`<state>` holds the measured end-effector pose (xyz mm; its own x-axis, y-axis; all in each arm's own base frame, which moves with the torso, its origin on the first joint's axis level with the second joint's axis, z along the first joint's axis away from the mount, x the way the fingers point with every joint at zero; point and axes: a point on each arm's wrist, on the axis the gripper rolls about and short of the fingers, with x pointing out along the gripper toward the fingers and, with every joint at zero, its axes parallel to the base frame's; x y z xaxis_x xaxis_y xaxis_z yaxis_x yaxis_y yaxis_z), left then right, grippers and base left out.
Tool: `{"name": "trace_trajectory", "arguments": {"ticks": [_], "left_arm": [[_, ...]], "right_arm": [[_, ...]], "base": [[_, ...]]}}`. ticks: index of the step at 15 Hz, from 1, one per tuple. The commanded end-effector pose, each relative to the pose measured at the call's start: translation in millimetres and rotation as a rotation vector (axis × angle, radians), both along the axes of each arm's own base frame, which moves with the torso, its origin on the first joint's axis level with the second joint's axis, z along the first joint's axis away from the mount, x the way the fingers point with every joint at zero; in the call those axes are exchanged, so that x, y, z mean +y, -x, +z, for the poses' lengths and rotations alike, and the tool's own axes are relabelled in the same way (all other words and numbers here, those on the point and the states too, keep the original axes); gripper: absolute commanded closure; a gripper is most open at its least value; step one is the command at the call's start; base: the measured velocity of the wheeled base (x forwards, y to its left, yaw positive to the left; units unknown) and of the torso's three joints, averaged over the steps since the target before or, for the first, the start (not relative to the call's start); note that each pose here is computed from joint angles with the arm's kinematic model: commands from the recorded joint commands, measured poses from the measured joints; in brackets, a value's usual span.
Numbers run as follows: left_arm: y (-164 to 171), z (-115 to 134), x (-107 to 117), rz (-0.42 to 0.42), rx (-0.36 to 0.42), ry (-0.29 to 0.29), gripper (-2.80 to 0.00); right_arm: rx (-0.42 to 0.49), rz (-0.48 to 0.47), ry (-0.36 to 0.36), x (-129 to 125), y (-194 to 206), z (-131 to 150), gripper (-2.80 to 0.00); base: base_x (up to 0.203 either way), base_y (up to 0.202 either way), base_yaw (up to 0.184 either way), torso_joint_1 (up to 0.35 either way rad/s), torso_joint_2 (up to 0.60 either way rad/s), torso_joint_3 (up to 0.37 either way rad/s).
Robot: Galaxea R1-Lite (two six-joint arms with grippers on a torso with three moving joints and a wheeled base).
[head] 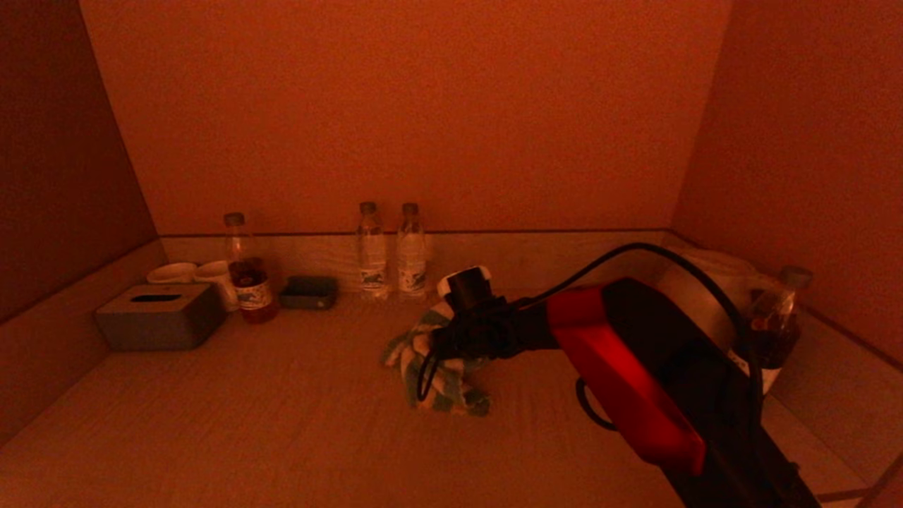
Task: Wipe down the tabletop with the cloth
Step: Sweep the stains on the table
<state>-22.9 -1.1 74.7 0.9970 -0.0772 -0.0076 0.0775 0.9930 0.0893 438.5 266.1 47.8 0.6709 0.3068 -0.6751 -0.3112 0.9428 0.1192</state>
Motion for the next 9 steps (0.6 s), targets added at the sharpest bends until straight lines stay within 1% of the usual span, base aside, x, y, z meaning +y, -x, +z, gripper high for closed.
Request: {"name": "trace_trajectory", "arguments": {"ticks": [1, 2, 3, 5, 6, 9], "left_arm": [[0.0, 0.0, 0.0, 0.001, 0.000, -0.001, 0.00], [0.0, 0.0, 0.0, 0.001, 0.000, -0.001, 0.00], [0.0, 0.0, 0.0, 0.001, 0.000, -0.001, 0.00], [0.0, 0.0, -0.1, 0.002, 0.000, -0.001, 0.00], [0.0, 0.0, 0.0, 0.001, 0.000, -0.001, 0.00], [0.0, 0.0, 0.0, 0.001, 0.000, -0.001, 0.00]], "right_arm": [[0.003, 0.014, 0.002, 7.5, 5.9, 0.7, 0.00], [0.008, 0.048, 0.010, 23.3, 19.7, 2.1, 0.00], [0.011, 0.061, 0.016, 30.1, 27.1, 3.3, 0.00], [0.026, 0.078, 0.023, 35.2, 43.0, 8.6, 0.00], [0.057, 0.086, 0.039, 34.5, 57.1, 8.1, 0.00], [0.082, 0.095, 0.041, 23.8, 91.5, 29.3, 0.00]], "base": [[0.000, 0.000, 0.000, 0.000, 0.00, 0.000], [0.000, 0.000, 0.000, 0.000, 0.00, 0.000], [0.000, 0.000, 0.000, 0.000, 0.00, 0.000], [0.000, 0.000, 0.000, 0.000, 0.00, 0.000], [0.000, 0.000, 0.000, 0.000, 0.00, 0.000], [0.000, 0.000, 0.000, 0.000, 0.00, 0.000]]}}
